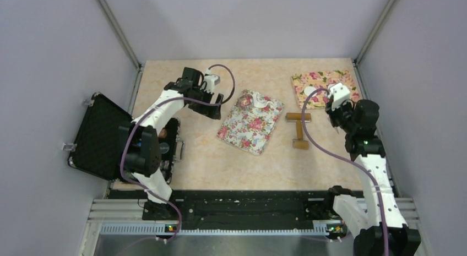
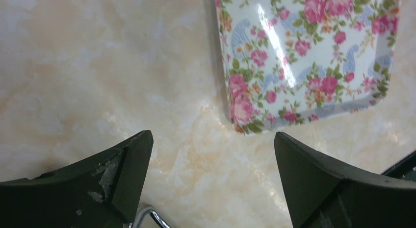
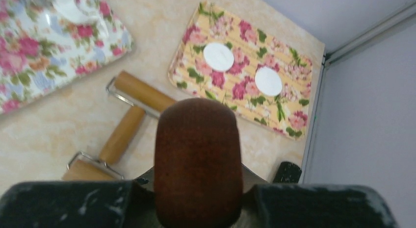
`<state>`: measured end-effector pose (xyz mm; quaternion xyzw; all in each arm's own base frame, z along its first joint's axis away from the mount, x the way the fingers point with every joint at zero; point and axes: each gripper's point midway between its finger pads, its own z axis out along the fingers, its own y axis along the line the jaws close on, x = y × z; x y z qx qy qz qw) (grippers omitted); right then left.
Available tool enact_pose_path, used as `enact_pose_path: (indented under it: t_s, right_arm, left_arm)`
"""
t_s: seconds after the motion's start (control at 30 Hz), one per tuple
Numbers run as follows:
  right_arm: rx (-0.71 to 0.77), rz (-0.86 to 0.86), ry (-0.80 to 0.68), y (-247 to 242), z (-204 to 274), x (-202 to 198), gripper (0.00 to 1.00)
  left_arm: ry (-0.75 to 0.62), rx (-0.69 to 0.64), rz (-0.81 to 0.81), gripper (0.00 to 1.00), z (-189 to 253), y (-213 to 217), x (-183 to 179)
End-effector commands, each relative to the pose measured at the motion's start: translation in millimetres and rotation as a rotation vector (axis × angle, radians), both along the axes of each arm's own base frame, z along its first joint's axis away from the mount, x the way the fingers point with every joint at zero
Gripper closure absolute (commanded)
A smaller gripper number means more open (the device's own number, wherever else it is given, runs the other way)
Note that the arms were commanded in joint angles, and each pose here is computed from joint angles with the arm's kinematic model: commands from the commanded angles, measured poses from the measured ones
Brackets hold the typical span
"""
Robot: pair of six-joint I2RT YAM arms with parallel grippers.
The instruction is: Roll out the dumpling wrappers from the dough
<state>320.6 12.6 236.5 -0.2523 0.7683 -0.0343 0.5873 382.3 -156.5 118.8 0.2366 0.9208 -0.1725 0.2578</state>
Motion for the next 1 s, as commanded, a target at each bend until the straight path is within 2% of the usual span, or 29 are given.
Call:
enact_pose_path:
  t_s: [0.0, 0.13, 0.27, 0.37, 0.4, 0.43, 0.47, 0.53, 0.6, 0.63, 0.8, 0.97]
  right_arm:
    - [-0.2, 0.009, -0.042, -13.5, -27.9, -10.0, 1.0]
    - [-0.291, 0.004, -0.085, -20.9, -54.4, -18.2, 1.0]
    - [-0.296, 0.092, -0.069, -7.2, -69.1, -37.9, 1.0]
    - [-0.279, 0.204, -0.004, 10.1, -87.3, -58.2, 0.9]
    - [-0.28, 0.241, 0.016, 15.0, -93.5, -65.8, 0.83]
    - [-0.283, 0.277, 0.028, 19.6, -97.9, -73.1, 0.7]
    - [-0.283, 0.321, 0.048, 25.3, -102.8, -82.0, 0.5]
    - [-0.288, 0.378, 0.072, 32.1, -105.8, -97.7, 0.23]
    - [-0.305, 0.438, 0.071, 38.9, -101.7, -114.3, 0.04]
    - [-0.311, 0.468, 0.079, 42.1, -100.9, -122.9, 0.02]
    - [-0.317, 0.561, 0.077, 54.3, -79.2, -154.8, 0.01]
    - [-0.234, 0.628, 0.021, 73.9, -40.9, -172.6, 0.01]
  left_arm:
    - [-0.001, -0.054, -0.07, 0.01, 18.8, 18.8, -32.1]
    - [0.048, -0.149, -0.055, 0.01, 26.8, 47.8, -57.2]
    - [0.01, -0.213, 0.011, 0.01, 35.9, 77.6, -72.5]
    - [-0.028, -0.199, 0.002, 0.01, 34.8, 86.2, -89.8]
    - [-0.032, -0.187, -0.003, 0.01, 30.5, 87.8, -93.6]
    - [-0.048, -0.175, 0.001, 0.01, 29.1, 89.8, -97.6]
    - [-0.06, -0.166, 0.01, 0.01, 27.4, 92.0, -99.2]
    - [-0.081, -0.156, 0.028, 0.01, 27.1, 95.7, -99.3]
    - [-0.088, -0.165, 0.036, 0.01, 29.5, 96.1, -99.2]
    - [-0.089, -0.171, 0.04, 0.01, 30.8, 96.0, -99.2]
    - [-0.1, -0.163, 0.056, 0.01, 33.2, 100.3, -97.2]
    - [-0.12, -0.125, 0.045, 0.01, 39.8, 106.1, -97.0]
